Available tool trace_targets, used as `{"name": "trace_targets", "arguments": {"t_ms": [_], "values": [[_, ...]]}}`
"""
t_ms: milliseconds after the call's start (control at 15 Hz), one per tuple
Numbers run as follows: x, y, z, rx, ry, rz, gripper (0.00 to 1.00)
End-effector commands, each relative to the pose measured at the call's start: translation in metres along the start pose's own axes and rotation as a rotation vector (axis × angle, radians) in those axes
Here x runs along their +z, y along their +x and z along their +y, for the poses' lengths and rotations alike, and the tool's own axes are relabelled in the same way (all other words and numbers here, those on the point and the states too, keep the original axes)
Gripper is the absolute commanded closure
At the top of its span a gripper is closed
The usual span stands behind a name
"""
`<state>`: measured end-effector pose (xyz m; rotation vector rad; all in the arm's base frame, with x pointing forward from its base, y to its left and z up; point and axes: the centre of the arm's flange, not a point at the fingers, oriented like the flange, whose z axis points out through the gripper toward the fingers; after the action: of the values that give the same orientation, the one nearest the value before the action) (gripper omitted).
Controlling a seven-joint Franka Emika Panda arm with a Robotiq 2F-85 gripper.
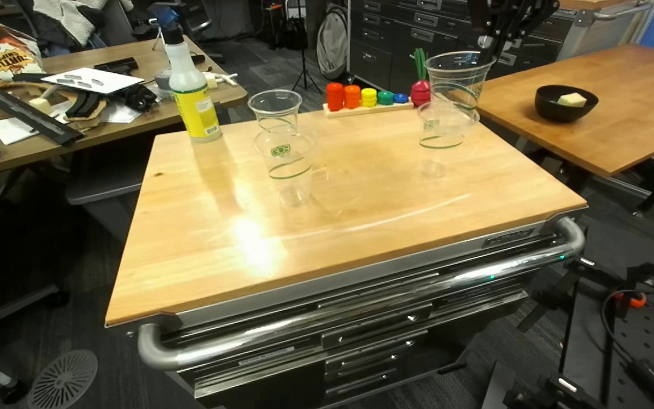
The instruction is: Stack all four cups together
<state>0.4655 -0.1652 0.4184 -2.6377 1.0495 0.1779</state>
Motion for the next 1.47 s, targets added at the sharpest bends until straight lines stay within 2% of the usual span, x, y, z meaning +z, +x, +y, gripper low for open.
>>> {"name": "trace_targets", "arguments": {"t_ms": [0,67,133,200,400,800,1267,1333,1400], "values": [[0.011,0.007,0.003,-0.024,0.033,0.003,0.98],[0.013,0.008,0.003,-0.033,0.034,0.003,0.98],[0.014,0.008,0.004,-0.045,0.032,0.003,0.68],[0.015,0.006,0.006,-0.061,0.023,0.008,0.68],[0.013,0.004,0.01,-0.088,0.015,0.029,0.46],[0.037,0.001,0.013,-0.115,-0.112,0.074,0.0],[0.068,0.006,-0.012,-0.174,-0.2,0.1,0.0],[0.071,0.008,-0.012,-0.176,-0.215,0.112,0.25],[0.072,0.011,-0.011,-0.177,-0.228,0.116,0.28]]}}
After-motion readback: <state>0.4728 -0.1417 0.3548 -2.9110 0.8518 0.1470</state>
